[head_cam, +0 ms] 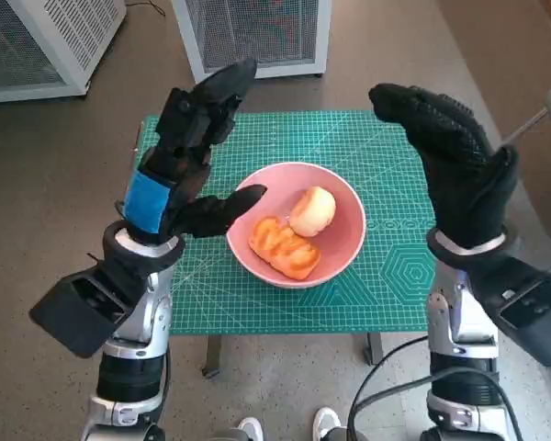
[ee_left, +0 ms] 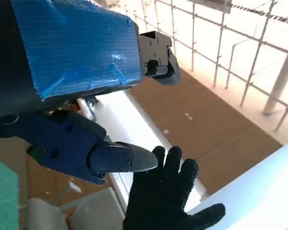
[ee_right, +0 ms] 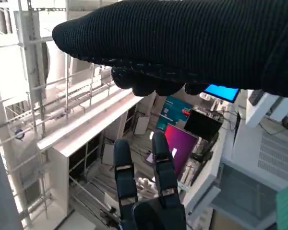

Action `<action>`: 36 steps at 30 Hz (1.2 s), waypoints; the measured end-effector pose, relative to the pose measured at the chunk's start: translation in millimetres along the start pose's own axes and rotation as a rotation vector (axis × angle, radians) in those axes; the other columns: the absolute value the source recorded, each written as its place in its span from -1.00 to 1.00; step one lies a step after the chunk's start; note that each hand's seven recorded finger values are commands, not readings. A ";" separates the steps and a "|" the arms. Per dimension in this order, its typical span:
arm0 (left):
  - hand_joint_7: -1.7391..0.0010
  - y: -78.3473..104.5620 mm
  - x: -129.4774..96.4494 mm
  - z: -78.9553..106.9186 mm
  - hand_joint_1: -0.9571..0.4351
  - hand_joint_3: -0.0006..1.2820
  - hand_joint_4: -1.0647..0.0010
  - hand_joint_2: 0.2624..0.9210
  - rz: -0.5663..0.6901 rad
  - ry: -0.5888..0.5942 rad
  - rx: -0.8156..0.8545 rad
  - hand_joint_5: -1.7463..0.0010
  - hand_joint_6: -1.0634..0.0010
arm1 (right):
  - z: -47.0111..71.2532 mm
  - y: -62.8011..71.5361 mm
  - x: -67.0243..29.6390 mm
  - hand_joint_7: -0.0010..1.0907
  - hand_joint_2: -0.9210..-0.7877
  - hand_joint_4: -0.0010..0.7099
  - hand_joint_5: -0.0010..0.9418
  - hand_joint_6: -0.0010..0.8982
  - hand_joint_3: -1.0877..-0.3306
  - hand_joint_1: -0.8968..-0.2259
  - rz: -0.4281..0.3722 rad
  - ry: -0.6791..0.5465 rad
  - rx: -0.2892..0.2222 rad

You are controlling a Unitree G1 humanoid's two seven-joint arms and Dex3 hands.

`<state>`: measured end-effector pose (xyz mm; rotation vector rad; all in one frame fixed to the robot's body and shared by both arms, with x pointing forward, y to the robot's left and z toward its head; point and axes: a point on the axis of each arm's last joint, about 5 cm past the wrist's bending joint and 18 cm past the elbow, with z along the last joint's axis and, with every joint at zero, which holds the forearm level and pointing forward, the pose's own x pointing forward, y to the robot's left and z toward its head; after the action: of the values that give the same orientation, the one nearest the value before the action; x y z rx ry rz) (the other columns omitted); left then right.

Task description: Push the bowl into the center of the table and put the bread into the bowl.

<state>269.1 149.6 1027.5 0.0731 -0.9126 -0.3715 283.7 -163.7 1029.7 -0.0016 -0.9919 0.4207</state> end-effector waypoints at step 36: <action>0.28 9.9 -7.4 -6.4 -0.47 -0.38 0.60 1.00 -0.009 -0.022 -0.035 0.90 1.00 | 1.9 -1.2 1.6 0.17 -1.00 -0.12 -0.99 -0.98 0.57 0.21 0.009 -0.012 -0.044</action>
<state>272.8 160.8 1020.1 0.0409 -0.9273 -0.3969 283.4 -164.6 1032.3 -0.0434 -1.0132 0.4068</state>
